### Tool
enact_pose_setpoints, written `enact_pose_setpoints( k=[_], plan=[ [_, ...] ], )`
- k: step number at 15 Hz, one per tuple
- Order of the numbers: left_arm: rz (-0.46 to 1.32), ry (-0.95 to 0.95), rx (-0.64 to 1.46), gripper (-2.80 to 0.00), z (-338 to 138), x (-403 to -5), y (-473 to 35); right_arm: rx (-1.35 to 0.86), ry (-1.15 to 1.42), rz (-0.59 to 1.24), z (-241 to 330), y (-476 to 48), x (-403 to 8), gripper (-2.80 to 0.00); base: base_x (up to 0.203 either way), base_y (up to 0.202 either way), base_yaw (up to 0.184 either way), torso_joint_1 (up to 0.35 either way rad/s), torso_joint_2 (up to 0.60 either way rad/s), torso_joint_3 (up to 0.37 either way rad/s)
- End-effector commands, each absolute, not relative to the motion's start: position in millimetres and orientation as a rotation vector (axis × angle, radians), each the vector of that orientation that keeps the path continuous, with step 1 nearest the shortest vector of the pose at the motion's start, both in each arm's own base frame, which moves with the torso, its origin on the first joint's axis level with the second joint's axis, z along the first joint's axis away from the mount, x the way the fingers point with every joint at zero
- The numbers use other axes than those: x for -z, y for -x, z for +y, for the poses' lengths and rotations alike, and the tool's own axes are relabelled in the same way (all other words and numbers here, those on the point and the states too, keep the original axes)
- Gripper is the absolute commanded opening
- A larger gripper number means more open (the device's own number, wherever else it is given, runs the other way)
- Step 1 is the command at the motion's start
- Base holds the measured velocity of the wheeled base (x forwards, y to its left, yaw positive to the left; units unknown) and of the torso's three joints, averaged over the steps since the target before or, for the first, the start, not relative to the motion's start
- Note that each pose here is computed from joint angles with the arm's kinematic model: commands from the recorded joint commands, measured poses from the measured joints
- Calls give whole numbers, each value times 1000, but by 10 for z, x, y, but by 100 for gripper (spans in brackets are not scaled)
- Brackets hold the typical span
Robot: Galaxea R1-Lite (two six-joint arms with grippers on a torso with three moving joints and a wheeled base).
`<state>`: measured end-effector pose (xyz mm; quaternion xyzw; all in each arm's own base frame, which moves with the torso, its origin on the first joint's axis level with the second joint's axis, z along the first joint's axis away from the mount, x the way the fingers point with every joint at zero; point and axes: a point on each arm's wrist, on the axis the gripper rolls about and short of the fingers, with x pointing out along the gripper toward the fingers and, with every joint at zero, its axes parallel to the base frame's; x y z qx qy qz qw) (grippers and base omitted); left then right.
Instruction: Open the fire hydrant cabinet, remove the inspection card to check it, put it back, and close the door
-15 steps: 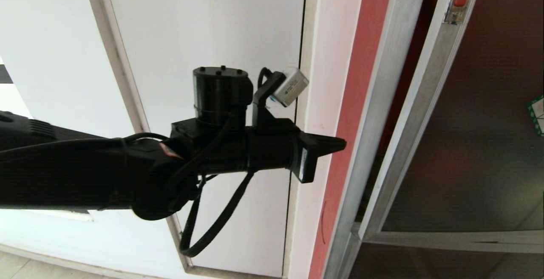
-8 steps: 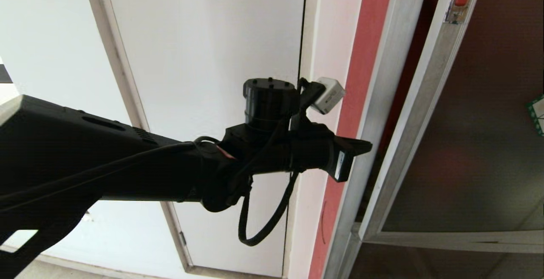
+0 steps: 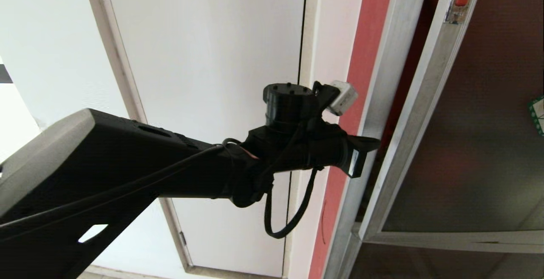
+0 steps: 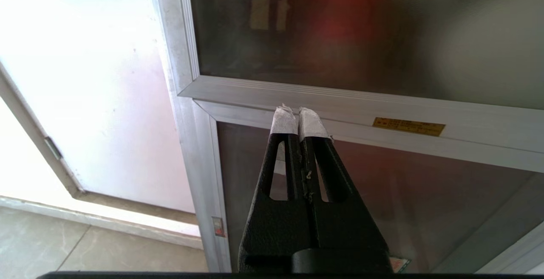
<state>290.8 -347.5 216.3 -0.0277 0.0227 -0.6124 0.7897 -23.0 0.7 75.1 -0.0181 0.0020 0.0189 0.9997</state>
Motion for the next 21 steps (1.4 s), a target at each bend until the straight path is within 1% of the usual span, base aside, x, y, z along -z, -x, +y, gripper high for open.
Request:
enact_pose_setpoints(
  k=[1, 10, 17, 21],
  plan=[
    [55, 56, 1300, -280, -3582, -2047, -2963, -38, 37, 4, 7, 230, -751, -280, 0, 0, 0, 0, 0, 0],
    [29, 58, 1305, -280, -3738, -1990, -3050, -38, 37, 4, 7, 230, -751, -280, 0, 0, 0, 0, 0, 0],
    [19, 63, 1346, -280, -3834, -2036, -2868, -40, 37, 4, 7, 231, -751, -280, 0, 0, 0, 0, 0, 0],
    [35, 58, 1387, -280, -3857, -2075, -2643, -37, 37, 4, 8, 230, -751, -280, 0, 0, 0, 0, 0, 0]
  ],
)
